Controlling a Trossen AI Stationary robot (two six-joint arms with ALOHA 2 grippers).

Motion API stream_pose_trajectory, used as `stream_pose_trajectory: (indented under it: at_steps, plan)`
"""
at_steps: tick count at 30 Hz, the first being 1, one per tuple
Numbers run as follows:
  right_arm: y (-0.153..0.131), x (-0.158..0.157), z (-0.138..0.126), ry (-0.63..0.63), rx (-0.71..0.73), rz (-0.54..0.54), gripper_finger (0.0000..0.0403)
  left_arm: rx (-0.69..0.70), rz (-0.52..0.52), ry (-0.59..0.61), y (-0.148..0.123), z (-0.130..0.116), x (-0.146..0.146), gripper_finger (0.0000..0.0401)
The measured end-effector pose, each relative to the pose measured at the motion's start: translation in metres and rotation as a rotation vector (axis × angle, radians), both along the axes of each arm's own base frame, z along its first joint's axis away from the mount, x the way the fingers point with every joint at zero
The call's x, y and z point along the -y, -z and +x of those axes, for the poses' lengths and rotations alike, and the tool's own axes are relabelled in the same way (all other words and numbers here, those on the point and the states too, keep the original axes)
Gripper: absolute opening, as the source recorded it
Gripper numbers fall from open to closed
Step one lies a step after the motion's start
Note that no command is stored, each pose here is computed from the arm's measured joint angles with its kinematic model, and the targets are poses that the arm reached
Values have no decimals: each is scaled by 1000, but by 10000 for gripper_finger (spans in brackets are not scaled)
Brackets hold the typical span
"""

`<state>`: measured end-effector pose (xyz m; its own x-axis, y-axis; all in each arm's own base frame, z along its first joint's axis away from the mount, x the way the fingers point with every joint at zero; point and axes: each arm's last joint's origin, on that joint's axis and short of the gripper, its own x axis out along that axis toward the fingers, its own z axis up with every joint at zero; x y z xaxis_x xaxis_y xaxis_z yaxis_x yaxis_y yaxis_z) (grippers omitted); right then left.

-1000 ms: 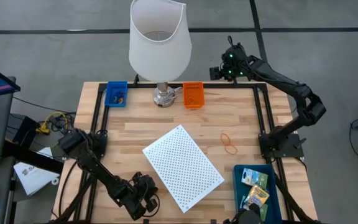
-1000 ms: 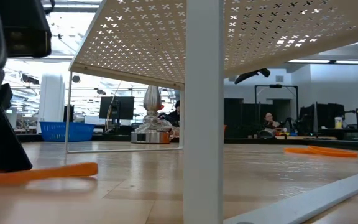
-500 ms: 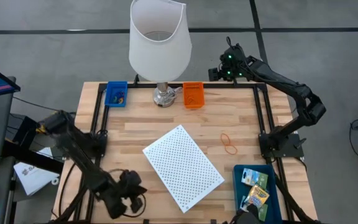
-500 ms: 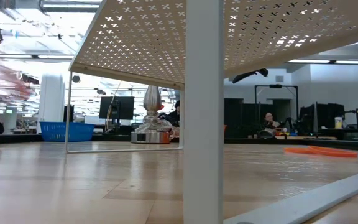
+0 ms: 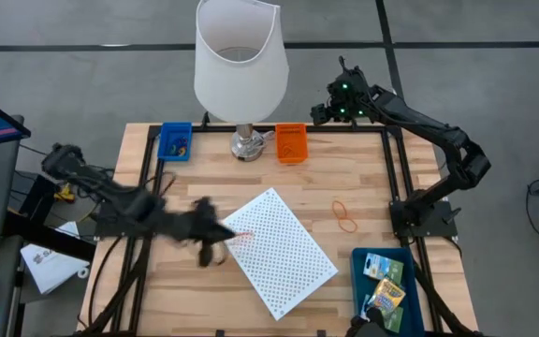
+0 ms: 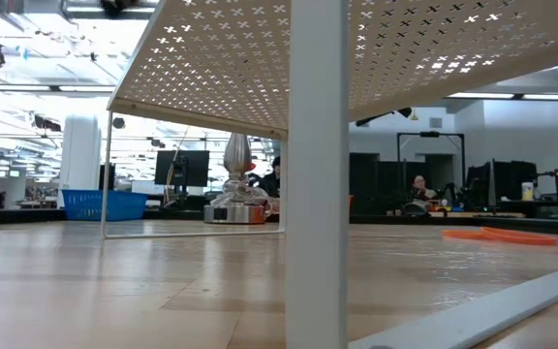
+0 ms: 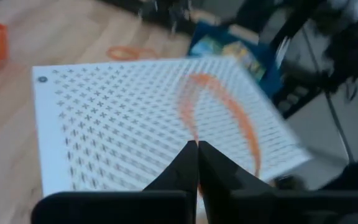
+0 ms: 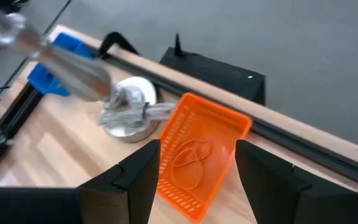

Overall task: Pick & Place Office Desk Supplies
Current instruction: Put the orange rubber band into the blue bin

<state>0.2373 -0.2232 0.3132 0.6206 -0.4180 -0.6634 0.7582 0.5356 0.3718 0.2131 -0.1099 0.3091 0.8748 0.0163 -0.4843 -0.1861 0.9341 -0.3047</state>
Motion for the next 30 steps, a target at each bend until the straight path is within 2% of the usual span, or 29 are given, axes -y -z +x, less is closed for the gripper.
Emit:
stream_pose_trajectory:
  at_steps: [2,4,8,10,13,16,19,25,30]
  plan:
    - [0,-1,0,-21,6,9,205,10,-1,58,11,22,-22,0]
    - [1,-2,1,-45,8,22,205,136,-32,69,10,48,-47,0]
    - [-3,-6,1,-95,34,26,205,280,-18,-36,17,85,-104,0]
    - [-11,-11,1,-129,71,-2,205,335,-46,-90,24,98,-134,0]
    - [-24,-18,-3,-152,122,-38,205,358,-83,-142,42,114,-161,0]
    - [-39,-27,-8,-161,172,-80,205,388,-113,-173,54,122,-172,0]
    - [-48,-36,-10,-178,206,-89,205,466,-110,-182,48,125,-174,0]
    - [-47,-58,7,-349,252,-29,205,540,-120,-266,41,123,-179,0]
    - [-47,-75,18,-414,262,-2,205,546,-111,-328,40,123,-180,0]
